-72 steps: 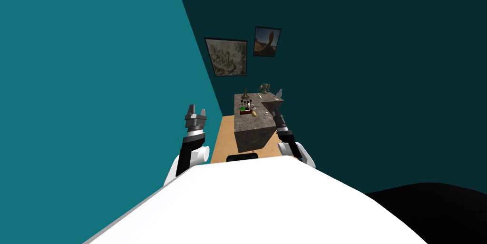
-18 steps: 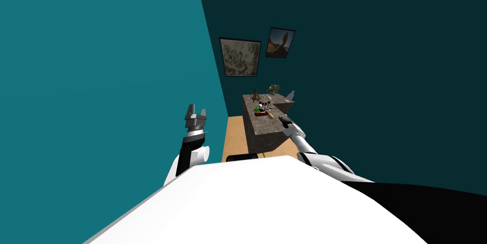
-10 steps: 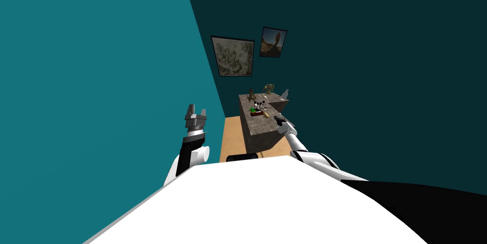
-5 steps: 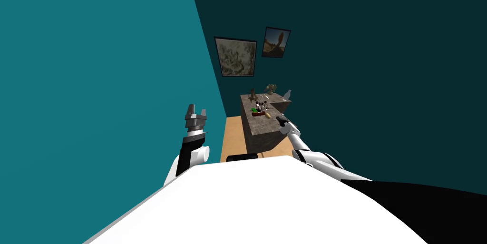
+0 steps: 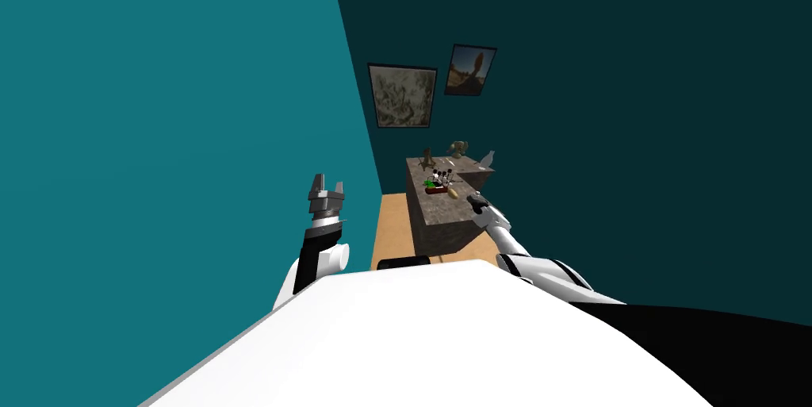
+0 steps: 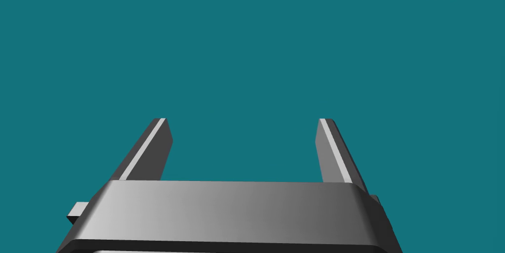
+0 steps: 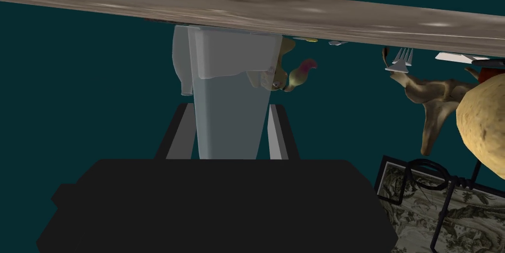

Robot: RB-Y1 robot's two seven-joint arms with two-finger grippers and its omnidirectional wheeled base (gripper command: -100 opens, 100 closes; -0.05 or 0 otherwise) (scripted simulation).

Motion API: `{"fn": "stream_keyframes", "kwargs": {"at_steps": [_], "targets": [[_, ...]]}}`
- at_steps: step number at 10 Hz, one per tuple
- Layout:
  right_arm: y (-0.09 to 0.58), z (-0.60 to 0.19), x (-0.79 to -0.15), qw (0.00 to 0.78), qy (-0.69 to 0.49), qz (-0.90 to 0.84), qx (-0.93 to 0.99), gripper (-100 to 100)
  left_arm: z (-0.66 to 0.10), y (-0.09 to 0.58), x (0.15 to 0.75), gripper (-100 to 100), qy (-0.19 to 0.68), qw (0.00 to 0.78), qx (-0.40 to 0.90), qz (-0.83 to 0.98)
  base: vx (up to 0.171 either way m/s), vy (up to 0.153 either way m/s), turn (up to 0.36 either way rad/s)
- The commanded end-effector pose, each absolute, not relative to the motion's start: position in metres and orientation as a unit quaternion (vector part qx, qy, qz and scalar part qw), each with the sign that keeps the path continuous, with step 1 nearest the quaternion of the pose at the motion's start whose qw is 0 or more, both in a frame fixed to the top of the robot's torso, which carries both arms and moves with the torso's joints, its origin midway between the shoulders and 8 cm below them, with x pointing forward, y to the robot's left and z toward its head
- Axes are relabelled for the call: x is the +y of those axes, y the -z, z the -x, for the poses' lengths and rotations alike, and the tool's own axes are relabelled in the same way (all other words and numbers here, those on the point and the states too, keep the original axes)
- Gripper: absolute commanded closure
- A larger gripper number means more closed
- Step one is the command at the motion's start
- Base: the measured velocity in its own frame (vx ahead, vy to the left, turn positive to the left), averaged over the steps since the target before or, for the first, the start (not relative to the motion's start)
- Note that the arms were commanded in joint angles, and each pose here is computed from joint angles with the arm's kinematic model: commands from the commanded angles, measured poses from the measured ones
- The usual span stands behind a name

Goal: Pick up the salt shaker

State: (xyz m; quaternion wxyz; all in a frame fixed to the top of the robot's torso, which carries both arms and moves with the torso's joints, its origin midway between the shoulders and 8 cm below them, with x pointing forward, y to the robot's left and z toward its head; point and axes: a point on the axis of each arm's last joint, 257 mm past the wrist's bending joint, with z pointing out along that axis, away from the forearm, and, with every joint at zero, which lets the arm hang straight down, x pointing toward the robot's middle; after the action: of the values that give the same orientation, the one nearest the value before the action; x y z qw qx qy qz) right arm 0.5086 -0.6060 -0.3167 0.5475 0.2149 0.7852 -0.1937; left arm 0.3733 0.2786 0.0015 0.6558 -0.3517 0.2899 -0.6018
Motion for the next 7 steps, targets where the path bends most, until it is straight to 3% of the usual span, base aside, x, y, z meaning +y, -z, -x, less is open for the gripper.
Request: {"fn": "stream_keyframes", "kwargs": {"at_steps": [1, 3, 6, 7], "targets": [[0.314, -0.494, -0.629, 0.546, 0.199, -0.225, 0.782, 100, -0.373, -0.001, 0.279, 0, 0.602, 0.656, 0.29, 0.352, -0.027, 0.074, 0.154], [0.311, -0.476, -0.655, 0.544, 0.207, -0.237, 0.778, 100, -0.373, -0.001, 0.279, 0, 0.602, 0.656, 0.29, 0.352, -0.035, 0.078, 0.171], [0.31, -0.47, -0.662, 0.543, 0.21, -0.239, 0.777, 100, -0.373, -0.001, 0.279, 0, 0.602, 0.656, 0.29, 0.352, -0.007, 0.029, 0.035], [0.31, -0.469, -0.663, 0.543, 0.209, -0.24, 0.777, 0, -0.373, -0.001, 0.279, 0, 0.602, 0.656, 0.29, 0.352, 0.0, 0.0, 0.0]]}}
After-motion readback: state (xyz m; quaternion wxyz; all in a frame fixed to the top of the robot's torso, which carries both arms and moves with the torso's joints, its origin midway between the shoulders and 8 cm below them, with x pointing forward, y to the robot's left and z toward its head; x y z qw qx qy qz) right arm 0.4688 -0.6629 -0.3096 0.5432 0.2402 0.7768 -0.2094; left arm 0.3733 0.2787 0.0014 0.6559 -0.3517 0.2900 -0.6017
